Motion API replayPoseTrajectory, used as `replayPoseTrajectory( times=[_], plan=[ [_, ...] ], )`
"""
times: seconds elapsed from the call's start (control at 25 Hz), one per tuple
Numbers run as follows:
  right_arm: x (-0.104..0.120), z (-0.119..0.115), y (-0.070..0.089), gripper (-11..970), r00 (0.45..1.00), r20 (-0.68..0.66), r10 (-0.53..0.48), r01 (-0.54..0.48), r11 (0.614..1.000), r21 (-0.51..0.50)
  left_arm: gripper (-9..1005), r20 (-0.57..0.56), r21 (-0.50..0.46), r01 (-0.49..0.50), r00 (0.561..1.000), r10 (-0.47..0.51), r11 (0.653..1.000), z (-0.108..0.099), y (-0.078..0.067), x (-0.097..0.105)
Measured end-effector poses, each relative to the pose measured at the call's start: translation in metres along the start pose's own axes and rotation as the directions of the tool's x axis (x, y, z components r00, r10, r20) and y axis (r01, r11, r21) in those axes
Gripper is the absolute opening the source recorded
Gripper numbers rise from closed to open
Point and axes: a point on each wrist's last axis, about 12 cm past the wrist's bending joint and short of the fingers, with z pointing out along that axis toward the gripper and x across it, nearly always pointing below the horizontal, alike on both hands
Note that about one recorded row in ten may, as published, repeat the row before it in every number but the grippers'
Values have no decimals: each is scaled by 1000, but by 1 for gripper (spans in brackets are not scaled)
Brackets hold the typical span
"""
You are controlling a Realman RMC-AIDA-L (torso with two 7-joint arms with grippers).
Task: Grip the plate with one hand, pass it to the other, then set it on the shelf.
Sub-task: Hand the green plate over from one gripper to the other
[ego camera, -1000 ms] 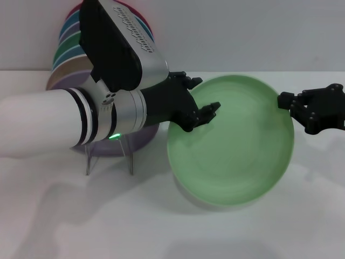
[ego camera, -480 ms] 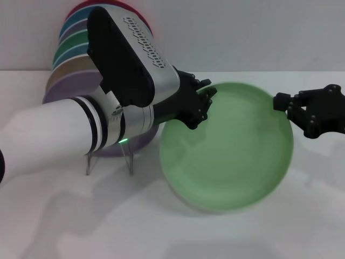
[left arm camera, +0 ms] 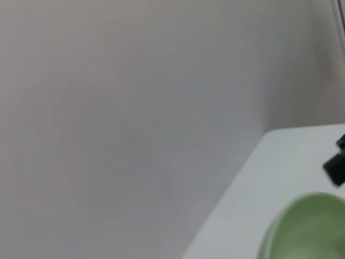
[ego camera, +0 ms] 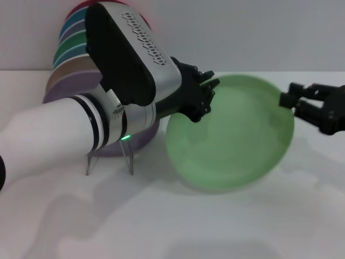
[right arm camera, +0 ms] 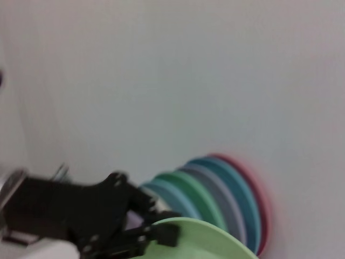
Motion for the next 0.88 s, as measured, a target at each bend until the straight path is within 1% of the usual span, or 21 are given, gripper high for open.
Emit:
replayPoseTrajectory(
  times=[0.08, 0.16, 0.2, 0.24, 0.28, 0.32, 0.4, 0.44, 0.52, 0.56, 0.6, 0.68, 0.72, 0.76, 0.8, 0.84, 0.88],
  plan=[
    [4, -15, -6, 255, 997, 66, 49, -51, 998, 28, 97, 19, -28, -24, 1000, 25, 999, -2, 1, -1],
    [10, -37, -12, 298, 982, 164, 93, -105, 992, 69, 84, 49, -66, -84, 995, 87, 994, -4, -3, -3],
    [14, -48, -15, 320, 970, 221, 101, -123, 988, 89, 78, 67, -91, -123, 989, 129, 988, -4, -6, -5],
    [18, -59, -16, 342, 955, 279, 105, -141, 984, 113, 73, 93, -137, -166, 979, 180, 977, -6, -9, -8],
    [22, -68, -17, 364, 939, 328, 103, -154, 979, 134, 68, 108, -170, -190, 972, 210, 967, -7, -10, -10],
    [27, -77, -18, 386, 922, 376, 95, -166, 973, 160, 64, 130, -238, -240, 953, 275, 941, -8, -15, -13],
    [33, -88, -18, 429, 897, 434, 83, -184, 963, 197, 54, 144, -361, -318, 910, 389, 877, -9, -24, -15],
    [35, -91, -18, 451, 890, 450, 77, -189, 960, 208, 54, 148, -421, -352, 882, 446, 836, -10, -29, -15],
    [36, -93, -17, 600, 888, 455, 71, -187, 958, 215, 53, 169, -520, -373, 837, 521, 768, -12, -38, -15],
    [36, -93, -17, 675, 889, 453, 71, -186, 959, 214, 53, 169, -520, -373, 837, 521, 768, -12, -38, -15],
    [36, -92, -17, 688, 890, 451, 72, -185, 960, 212, 52, 199, -586, -349, 813, 547, 731, -14, -43, -12],
    [36, -91, -16, 713, 892, 447, 74, -183, 961, 207, 51, 199, -586, -349, 813, 547, 731, -14, -43, -12],
    [36, -90, -17, 726, 893, 443, 75, -181, 962, 203, 51, 251, -646, -306, 780, 573, 699, -17, -45, -9],
    [36, -89, -17, 739, 895, 440, 75, -179, 963, 200, 51, 251, -646, -306, 780, 573, 699, -17, -45, -9],
    [35, -88, -17, 739, 896, 437, 75, -177, 964, 198, 50, 448, -678, -170, 675, 586, 715, -30, -41, 17],
    [35, -87, -18, 739, 898, 434, 75, -175, 965, 196, 50, 596, -596, -45, 645, 478, 802, -40, -29, 36],
    [35, -87, -18, 739, 900, 430, 75, -174, 965, 195, 50, 596, -596, -45, 645, 478, 802, -40, -29, 36]
  ],
)
